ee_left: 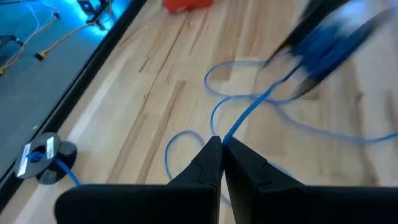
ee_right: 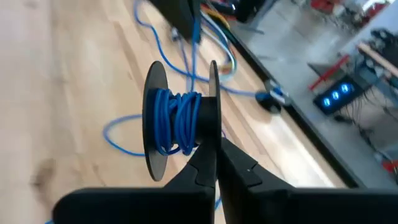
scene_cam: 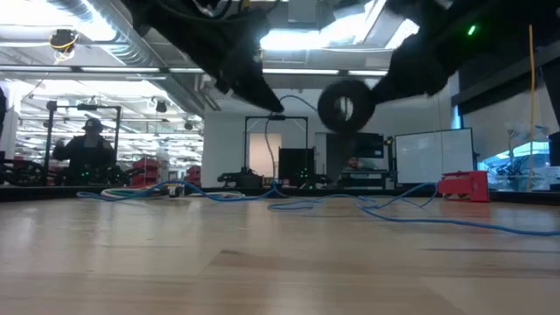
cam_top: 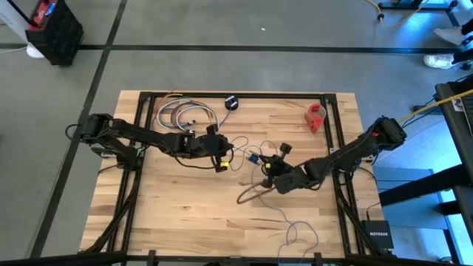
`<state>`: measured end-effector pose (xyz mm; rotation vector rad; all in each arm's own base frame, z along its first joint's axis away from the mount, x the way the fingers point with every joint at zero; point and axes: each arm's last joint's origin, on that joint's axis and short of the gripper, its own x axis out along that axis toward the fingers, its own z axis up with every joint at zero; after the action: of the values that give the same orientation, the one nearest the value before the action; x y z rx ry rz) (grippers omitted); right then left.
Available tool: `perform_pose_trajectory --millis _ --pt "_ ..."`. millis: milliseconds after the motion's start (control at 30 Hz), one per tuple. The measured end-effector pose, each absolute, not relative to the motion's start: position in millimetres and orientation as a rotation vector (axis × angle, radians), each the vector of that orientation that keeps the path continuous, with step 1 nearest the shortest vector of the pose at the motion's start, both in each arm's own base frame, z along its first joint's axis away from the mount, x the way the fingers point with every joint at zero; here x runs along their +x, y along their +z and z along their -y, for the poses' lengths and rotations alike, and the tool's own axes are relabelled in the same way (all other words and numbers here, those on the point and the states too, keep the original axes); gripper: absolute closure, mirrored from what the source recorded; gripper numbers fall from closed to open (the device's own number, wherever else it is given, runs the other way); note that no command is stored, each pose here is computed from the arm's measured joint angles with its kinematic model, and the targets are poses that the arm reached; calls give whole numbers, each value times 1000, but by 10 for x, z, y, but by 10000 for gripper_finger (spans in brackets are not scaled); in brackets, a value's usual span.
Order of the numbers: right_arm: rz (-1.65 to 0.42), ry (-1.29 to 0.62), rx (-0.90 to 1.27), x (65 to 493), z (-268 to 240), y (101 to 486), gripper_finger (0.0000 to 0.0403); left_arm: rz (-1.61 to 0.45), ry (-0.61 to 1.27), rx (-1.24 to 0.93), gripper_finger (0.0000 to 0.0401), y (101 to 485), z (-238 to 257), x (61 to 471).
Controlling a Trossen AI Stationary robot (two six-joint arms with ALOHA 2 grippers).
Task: Coil cords
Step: Coil the blue wire onto the black spool
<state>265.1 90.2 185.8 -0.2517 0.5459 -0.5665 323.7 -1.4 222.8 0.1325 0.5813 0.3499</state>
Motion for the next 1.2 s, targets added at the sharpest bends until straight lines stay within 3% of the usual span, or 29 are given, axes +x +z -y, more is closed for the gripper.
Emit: perform_pose_trajectory --millis 500,1200 --pt "-516 -629 -125 2934 -622 1656 398 -334 208 -13 393 2367 235 3391" --pt "-329 -700 -387 3316 -621 2448 398 -257 153 -12 393 2271 249 3536"
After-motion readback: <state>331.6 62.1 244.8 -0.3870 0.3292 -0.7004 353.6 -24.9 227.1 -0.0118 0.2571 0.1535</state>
